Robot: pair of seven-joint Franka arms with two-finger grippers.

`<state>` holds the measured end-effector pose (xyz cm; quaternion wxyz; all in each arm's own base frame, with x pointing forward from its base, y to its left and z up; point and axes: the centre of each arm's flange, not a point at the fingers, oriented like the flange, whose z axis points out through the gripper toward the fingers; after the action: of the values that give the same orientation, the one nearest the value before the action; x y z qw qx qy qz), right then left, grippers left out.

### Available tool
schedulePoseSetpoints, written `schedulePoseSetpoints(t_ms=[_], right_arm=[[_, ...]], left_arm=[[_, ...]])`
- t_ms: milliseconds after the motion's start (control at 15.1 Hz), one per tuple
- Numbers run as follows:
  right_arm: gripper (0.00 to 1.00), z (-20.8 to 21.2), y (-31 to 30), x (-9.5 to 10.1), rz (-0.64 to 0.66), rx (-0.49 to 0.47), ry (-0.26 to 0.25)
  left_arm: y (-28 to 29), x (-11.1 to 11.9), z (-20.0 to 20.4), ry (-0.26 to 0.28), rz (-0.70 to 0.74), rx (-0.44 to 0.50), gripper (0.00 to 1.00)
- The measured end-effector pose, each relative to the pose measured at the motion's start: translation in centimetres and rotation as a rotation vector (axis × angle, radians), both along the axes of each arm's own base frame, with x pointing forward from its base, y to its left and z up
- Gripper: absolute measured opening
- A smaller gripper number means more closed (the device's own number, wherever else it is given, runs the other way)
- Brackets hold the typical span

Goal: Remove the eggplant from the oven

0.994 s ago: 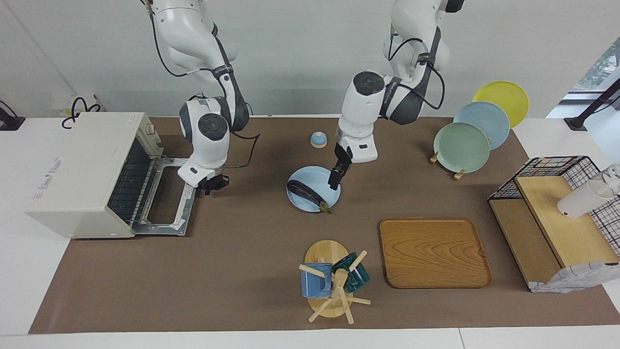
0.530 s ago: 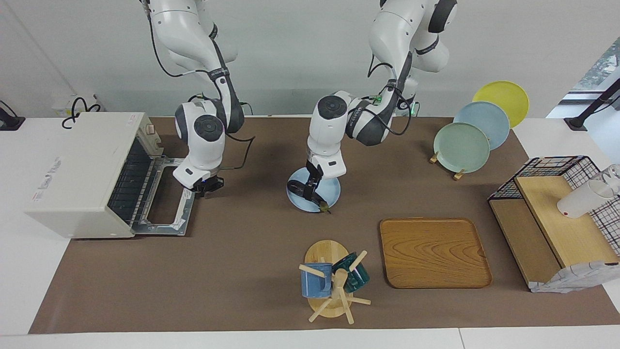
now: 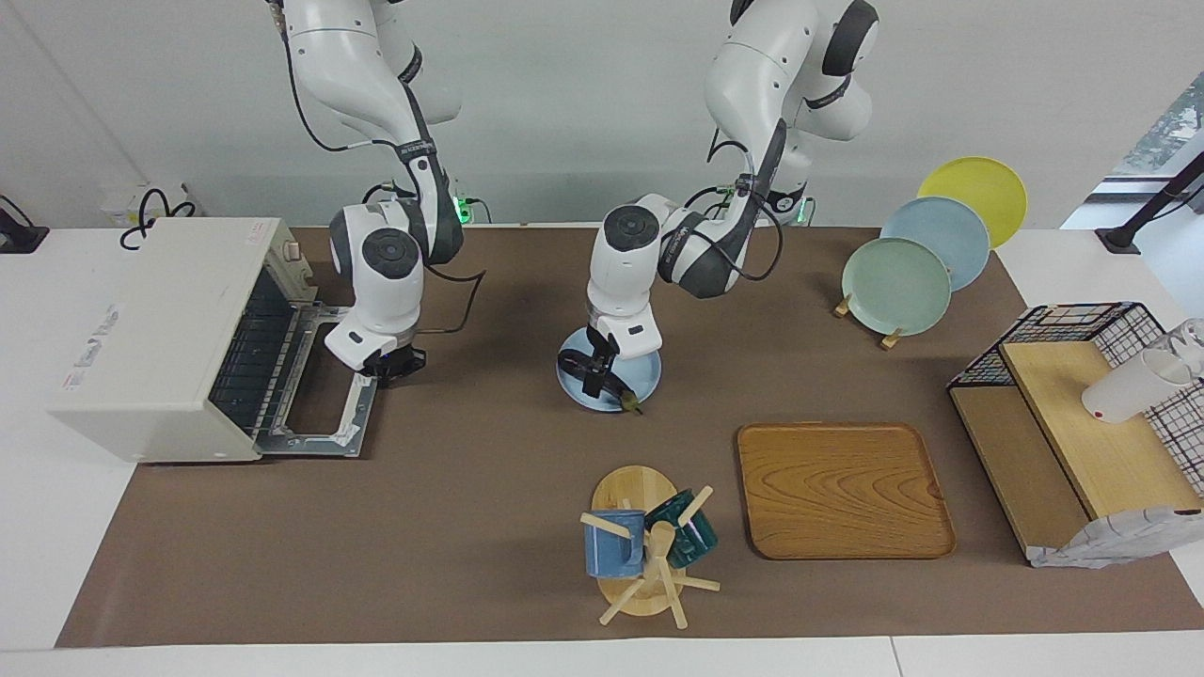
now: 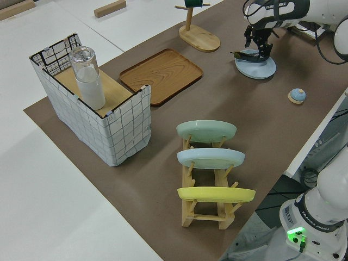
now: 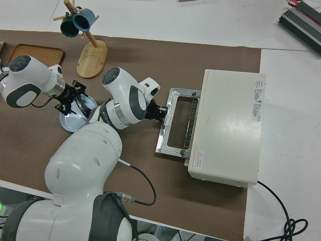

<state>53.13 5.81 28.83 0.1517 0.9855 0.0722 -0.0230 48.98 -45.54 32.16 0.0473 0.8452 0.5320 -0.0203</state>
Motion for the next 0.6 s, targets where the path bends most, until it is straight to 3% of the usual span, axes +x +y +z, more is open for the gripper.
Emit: schedulePoseSetpoints(t_ms=[199, 331, 596], right_arm=[[0.01, -0.2, 0.5, -0.1, 0.062, -0.032, 0.008], [0.01, -0.2, 0.7, -0.2, 0.105, -0.048, 0.021], [0.01, 1.5, 0.9, 0.4, 0.149, -0.065, 0.067]], left_arm=[[-0.3, -0.7, -0.5, 0.008, -0.009, 0.007, 0.98], [-0.5, -0.9, -0.5, 0.008, -0.011, 0.007, 0.87], [-0.5, -0.9, -0.5, 0.007, -0.011, 0.007, 0.77]])
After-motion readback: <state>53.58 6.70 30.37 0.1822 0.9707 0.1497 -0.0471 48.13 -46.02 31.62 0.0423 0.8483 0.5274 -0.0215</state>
